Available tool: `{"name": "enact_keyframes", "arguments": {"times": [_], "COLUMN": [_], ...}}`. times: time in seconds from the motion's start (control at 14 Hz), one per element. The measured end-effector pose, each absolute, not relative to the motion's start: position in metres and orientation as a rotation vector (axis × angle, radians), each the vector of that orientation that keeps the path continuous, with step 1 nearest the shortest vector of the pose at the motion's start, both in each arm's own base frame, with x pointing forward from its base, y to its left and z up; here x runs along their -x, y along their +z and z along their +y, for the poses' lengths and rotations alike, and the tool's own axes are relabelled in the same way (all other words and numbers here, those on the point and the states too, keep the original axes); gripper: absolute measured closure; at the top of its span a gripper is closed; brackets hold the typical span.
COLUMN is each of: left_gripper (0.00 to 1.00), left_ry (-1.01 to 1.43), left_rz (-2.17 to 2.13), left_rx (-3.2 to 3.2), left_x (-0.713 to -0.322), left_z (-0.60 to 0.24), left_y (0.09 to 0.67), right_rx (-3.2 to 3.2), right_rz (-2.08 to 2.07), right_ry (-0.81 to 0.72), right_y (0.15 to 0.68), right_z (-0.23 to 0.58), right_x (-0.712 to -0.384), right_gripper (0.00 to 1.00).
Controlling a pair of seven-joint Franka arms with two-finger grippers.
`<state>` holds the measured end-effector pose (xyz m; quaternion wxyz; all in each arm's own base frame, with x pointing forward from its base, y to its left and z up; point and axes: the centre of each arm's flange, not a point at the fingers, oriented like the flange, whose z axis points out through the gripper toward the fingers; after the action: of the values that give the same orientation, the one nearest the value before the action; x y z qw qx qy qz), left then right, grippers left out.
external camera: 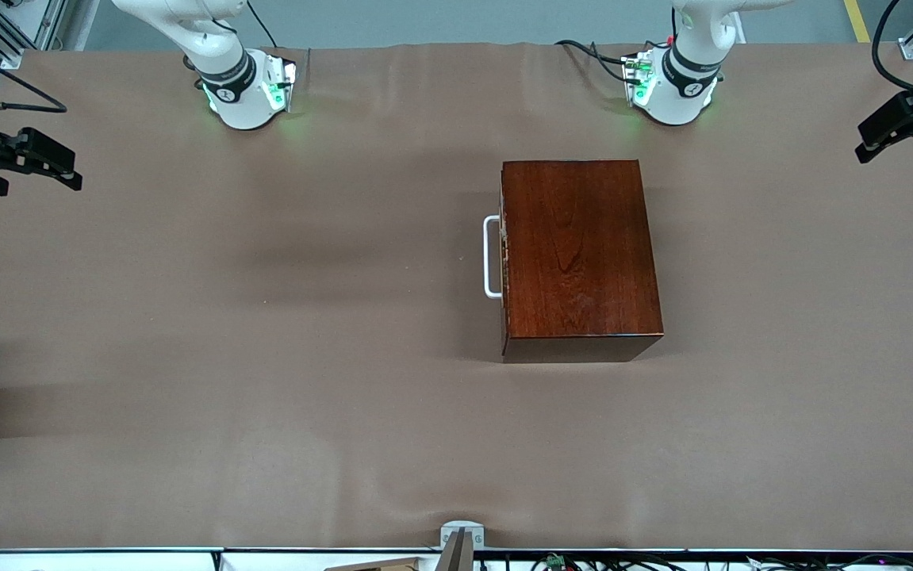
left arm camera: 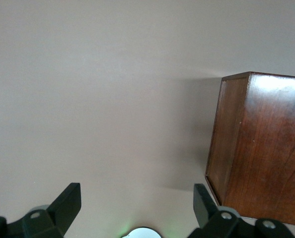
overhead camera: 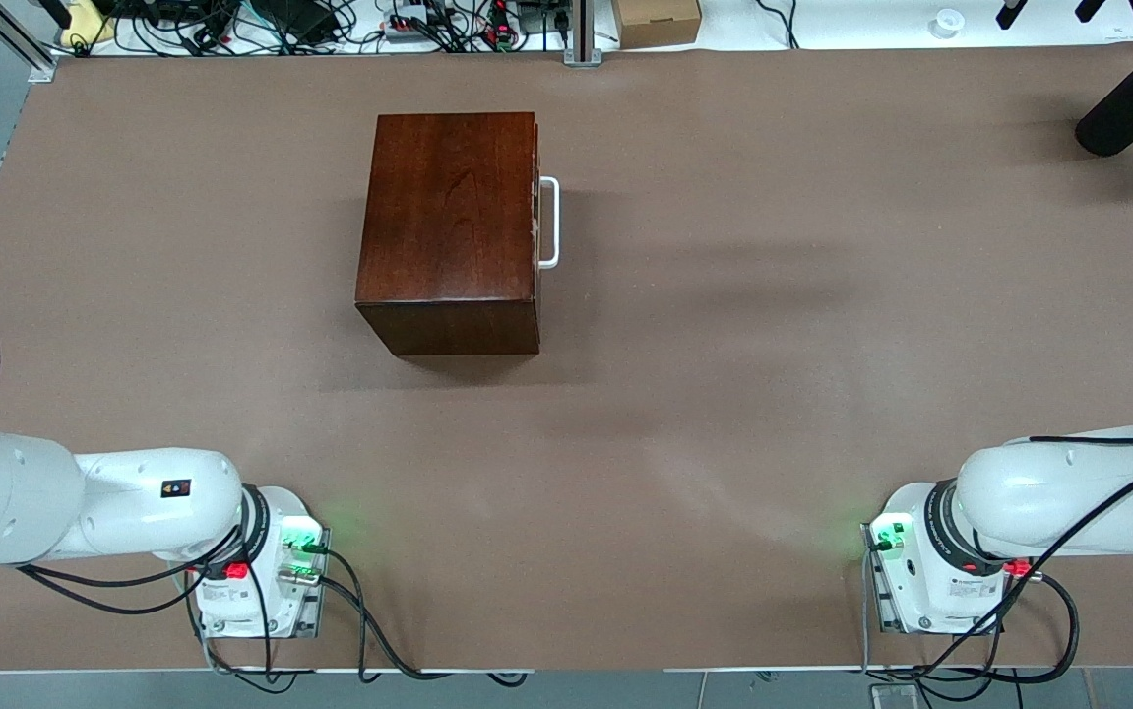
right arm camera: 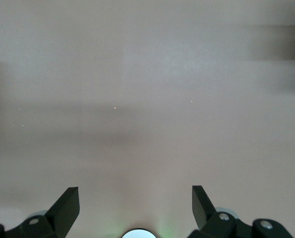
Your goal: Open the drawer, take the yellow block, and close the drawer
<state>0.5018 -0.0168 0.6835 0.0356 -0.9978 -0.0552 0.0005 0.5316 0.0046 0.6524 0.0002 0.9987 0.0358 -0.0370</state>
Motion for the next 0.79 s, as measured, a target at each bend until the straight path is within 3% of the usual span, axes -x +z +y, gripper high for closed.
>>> {"name": "enact_keyframes", "arguments": {"times": [0.79], "left_gripper": [0.0], "left_ry": [0.051], "left_rz": [-0.121], "left_rx": [3.089], "left_x": [-0.506], "left_z": [-0.031], "left_y": [0.673], "right_rx": [-3.138], "right_rz": [0.105], "right_ry": [-0.116], "right_y": [0.652], "right_z": [0.002], "right_x": [-0.532], "right_gripper": [0.0]}}
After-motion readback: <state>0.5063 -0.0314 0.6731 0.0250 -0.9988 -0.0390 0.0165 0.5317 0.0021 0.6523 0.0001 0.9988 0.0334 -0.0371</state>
